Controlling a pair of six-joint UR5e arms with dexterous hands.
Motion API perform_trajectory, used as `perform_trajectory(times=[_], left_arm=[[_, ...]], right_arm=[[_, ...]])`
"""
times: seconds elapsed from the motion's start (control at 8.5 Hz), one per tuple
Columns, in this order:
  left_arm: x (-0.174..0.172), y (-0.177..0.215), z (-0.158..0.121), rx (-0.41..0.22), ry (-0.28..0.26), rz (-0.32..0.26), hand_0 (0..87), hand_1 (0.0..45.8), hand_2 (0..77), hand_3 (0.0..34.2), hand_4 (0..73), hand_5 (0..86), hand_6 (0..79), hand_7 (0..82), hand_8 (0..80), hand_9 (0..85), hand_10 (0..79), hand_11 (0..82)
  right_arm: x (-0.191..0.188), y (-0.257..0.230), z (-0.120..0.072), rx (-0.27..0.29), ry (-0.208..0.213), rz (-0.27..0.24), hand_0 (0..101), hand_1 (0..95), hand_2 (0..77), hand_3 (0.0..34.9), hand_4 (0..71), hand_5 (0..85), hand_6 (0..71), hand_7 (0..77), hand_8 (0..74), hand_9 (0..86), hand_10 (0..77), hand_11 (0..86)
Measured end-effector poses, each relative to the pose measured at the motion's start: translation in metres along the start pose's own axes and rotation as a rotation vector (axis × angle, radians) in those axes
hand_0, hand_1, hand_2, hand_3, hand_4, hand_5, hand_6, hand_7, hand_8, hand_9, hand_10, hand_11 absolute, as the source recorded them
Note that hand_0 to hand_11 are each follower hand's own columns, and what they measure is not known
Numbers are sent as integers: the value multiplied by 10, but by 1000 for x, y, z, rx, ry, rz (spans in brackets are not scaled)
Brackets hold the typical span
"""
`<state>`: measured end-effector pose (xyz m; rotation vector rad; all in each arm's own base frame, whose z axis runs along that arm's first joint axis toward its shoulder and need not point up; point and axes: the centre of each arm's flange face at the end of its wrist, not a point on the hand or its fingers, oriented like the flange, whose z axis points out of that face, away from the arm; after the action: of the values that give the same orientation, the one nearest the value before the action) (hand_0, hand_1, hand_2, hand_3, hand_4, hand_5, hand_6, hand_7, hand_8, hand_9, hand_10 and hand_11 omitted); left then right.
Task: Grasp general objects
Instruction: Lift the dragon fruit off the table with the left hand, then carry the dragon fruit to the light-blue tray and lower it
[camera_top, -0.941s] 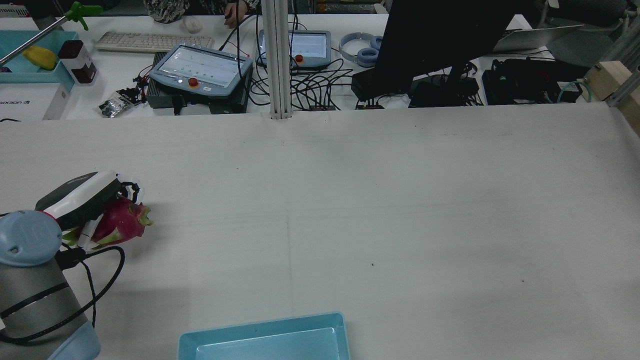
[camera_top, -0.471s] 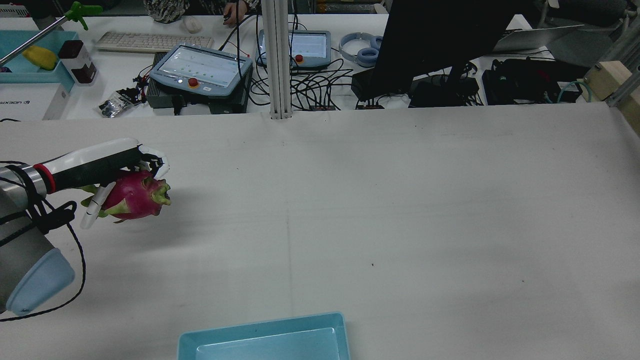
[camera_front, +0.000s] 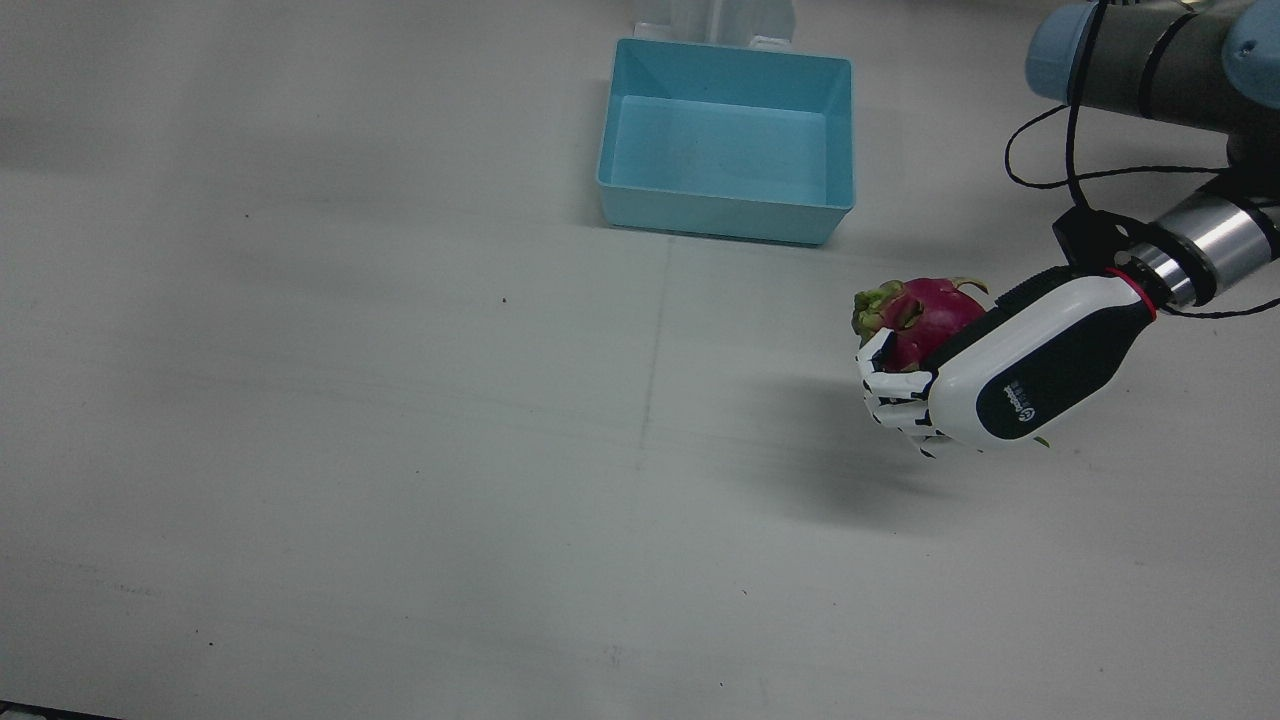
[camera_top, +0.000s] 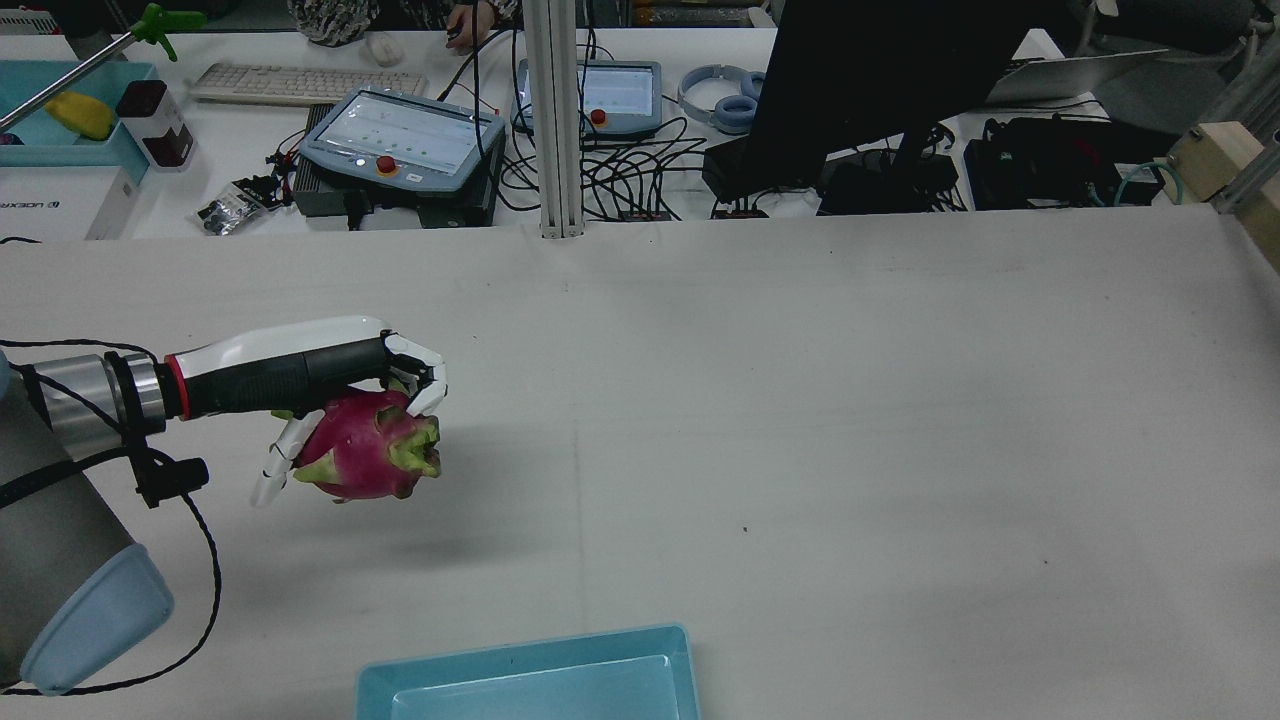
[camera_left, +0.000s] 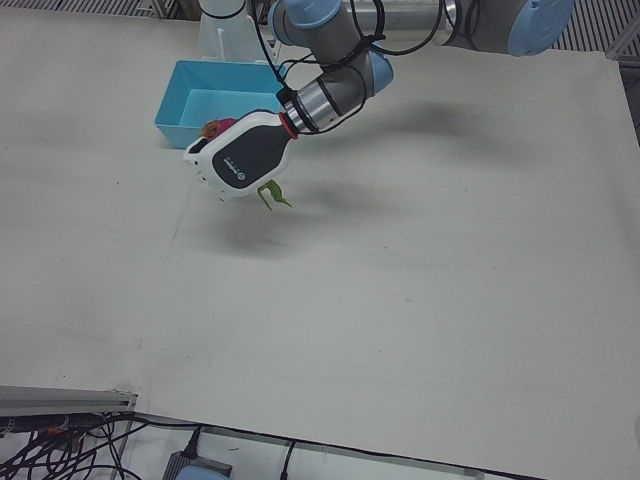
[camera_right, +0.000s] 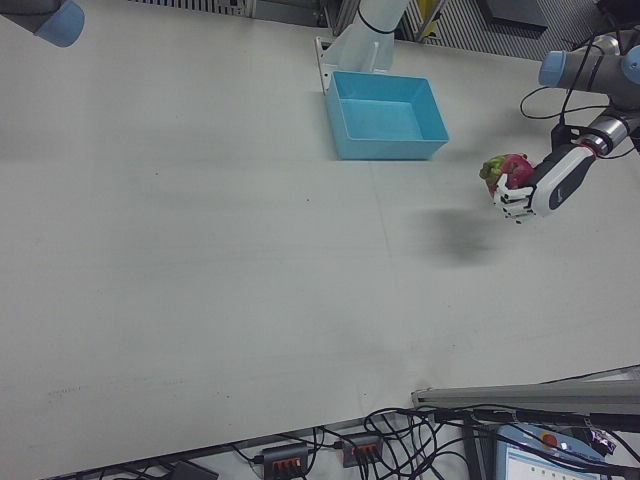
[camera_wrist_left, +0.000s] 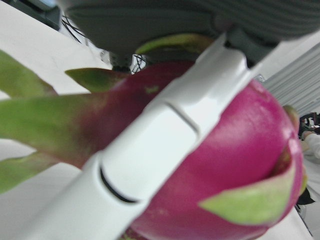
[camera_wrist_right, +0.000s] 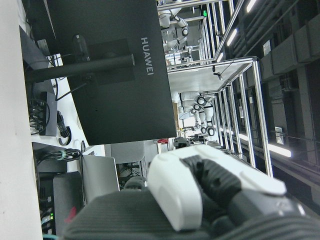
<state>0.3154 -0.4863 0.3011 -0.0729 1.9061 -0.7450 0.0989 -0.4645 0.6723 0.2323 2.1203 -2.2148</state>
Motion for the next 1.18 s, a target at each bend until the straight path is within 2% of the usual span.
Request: perform_trajectory(times=[0.35,0.59,0.94,1.06,1.18], left_arm=[[27,123,56,-201,0,-47,797,0,60,77,311,676,453,556,513,491,207,698],[44,188,79,-291,0,-67,799,0,65,77,311,676,453,556,518,491,213,698],[19,255,93,-403,-45,-106,797,0,65,77,311,676,458,556,518,491,207,709],[7,268,91,-417,-75,-111,797,0,65,77,311,676,453,556,518,491,207,709],[-3,273,88,-415,-113,-110,797,0,65,78,311,676,458,556,518,491,218,535]], right_arm=[[0,0,0,0,0,0,0,949,774,0,0,0,0,0,0,5,0,5],[0,0,0,0,0,0,0,949,774,0,0,0,0,0,0,5,0,5],[0,0,0,0,-1,0,0,949,774,0,0,0,0,0,0,5,0,5],[0,0,0,0,-1,0,0,949,774,0,0,0,0,0,0,5,0,5],[0,0,0,0,-1,0,0,949,774,0,0,0,0,0,0,5,0,0]])
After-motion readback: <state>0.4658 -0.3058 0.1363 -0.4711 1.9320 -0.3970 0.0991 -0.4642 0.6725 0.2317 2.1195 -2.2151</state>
